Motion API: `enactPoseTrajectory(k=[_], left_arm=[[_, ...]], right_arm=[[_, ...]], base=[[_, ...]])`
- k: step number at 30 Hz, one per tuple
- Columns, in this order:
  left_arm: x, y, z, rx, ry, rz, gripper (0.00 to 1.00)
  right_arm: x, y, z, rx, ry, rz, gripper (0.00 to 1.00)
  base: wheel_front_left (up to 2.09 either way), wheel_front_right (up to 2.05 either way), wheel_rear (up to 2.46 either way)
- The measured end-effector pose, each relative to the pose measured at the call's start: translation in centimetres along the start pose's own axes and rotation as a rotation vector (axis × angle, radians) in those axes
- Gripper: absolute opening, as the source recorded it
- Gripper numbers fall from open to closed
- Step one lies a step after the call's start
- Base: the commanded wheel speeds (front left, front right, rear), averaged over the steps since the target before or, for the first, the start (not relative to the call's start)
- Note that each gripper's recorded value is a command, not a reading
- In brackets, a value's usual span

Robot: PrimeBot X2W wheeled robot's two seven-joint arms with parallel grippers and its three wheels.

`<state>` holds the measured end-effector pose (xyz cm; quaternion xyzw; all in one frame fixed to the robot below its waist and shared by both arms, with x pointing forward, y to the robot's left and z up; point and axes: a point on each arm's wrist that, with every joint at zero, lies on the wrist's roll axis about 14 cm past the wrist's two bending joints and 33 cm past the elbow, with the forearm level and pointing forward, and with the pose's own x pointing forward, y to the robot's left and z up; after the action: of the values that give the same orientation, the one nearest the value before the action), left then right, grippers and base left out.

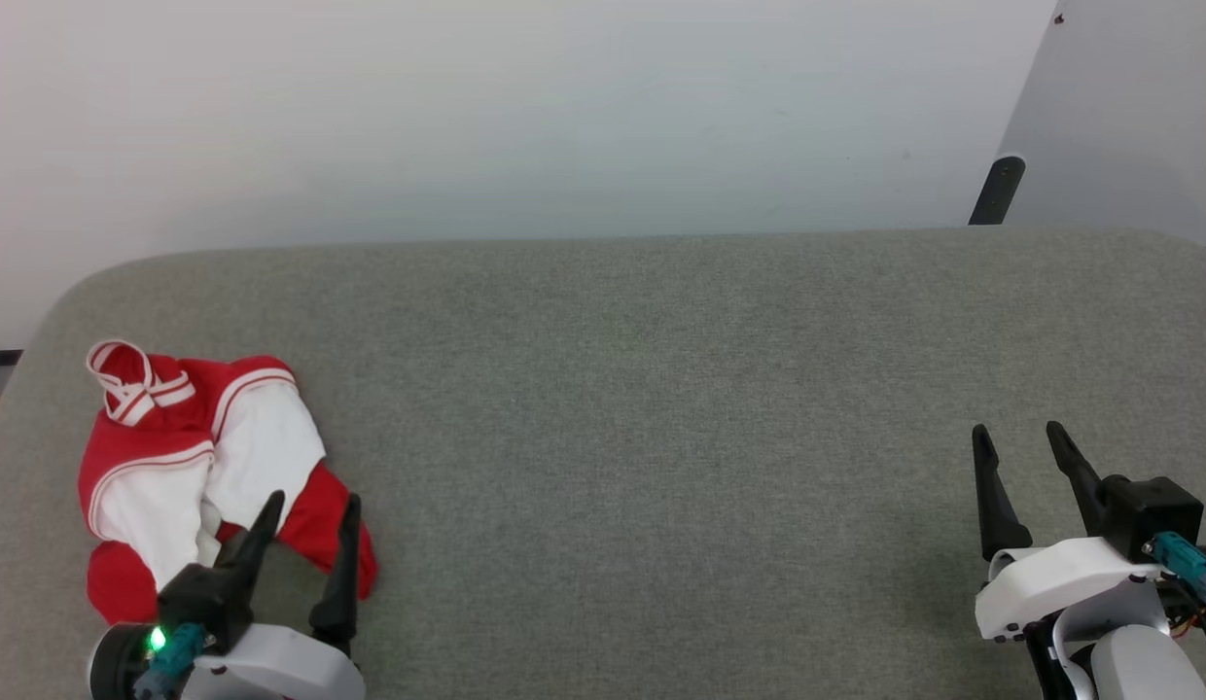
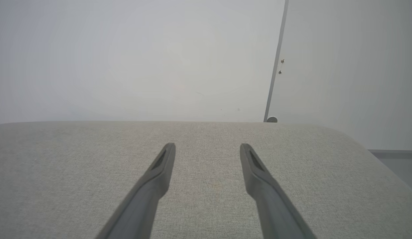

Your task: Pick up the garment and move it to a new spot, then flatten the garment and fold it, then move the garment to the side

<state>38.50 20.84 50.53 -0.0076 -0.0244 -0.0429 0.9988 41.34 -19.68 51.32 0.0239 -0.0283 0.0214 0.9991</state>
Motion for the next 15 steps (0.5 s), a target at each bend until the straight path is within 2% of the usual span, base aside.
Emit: enactPoseTrajectory(k=[8, 15], left_arm=[[-0.1, 0.1, -0.1, 0.002, 0.000, 0.006, 1.00], [-1.4, 2.5, 0.3, -0.020, -0.014, 0.087, 1.00]], right_arm=[[0.3, 0.4, -0.2, -0.028, 0.001, 0.014, 1.00], [1.5, 4.6, -0.6, -0.017, 0.007, 0.128, 1.00]], base=[[0.00, 0.00, 0.00], [0.00, 0.00, 0.00]])
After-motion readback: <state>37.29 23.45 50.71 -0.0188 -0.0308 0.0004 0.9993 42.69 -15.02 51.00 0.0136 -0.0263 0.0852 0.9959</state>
